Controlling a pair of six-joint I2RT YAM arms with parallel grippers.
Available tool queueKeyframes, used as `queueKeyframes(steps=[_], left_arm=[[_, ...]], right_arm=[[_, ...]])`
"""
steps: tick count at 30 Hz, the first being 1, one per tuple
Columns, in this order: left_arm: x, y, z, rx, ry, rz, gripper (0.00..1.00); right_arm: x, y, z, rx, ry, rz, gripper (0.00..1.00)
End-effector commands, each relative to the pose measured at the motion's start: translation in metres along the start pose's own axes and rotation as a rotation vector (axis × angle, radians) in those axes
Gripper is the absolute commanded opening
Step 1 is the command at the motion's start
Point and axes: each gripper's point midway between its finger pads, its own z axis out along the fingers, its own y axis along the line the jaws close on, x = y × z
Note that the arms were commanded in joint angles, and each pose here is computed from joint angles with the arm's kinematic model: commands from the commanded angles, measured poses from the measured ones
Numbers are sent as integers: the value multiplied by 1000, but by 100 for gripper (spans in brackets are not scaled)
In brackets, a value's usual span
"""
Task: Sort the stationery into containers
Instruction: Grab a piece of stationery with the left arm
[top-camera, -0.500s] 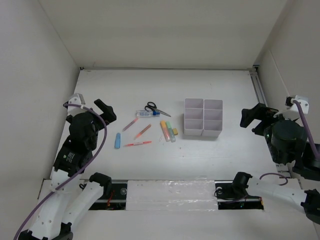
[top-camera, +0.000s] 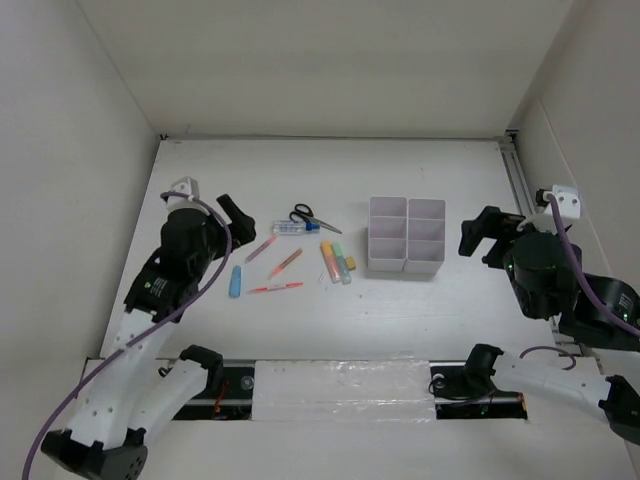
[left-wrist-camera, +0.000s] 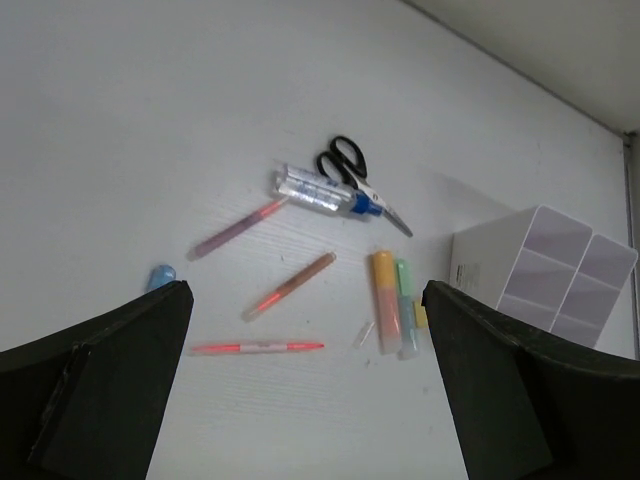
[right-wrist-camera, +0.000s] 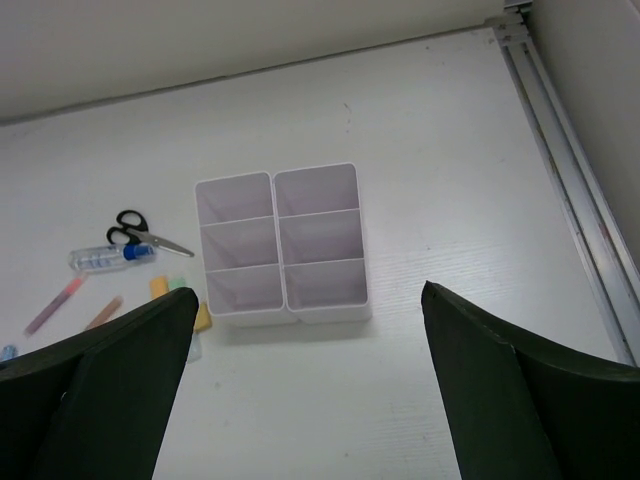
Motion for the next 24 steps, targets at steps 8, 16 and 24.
queueKeyframes(steps=[8,16,24], left_arm=[[105,5,30,-8,287,-210,100],[146,24,41,-121,316,-551,100],[176,21,65,-147,453,-447,100]], right_arm=[[13,36,10,-106,26,9,100],[17,53,16,-155,18,39,100],[41,87,22,-274,75,-5,100]])
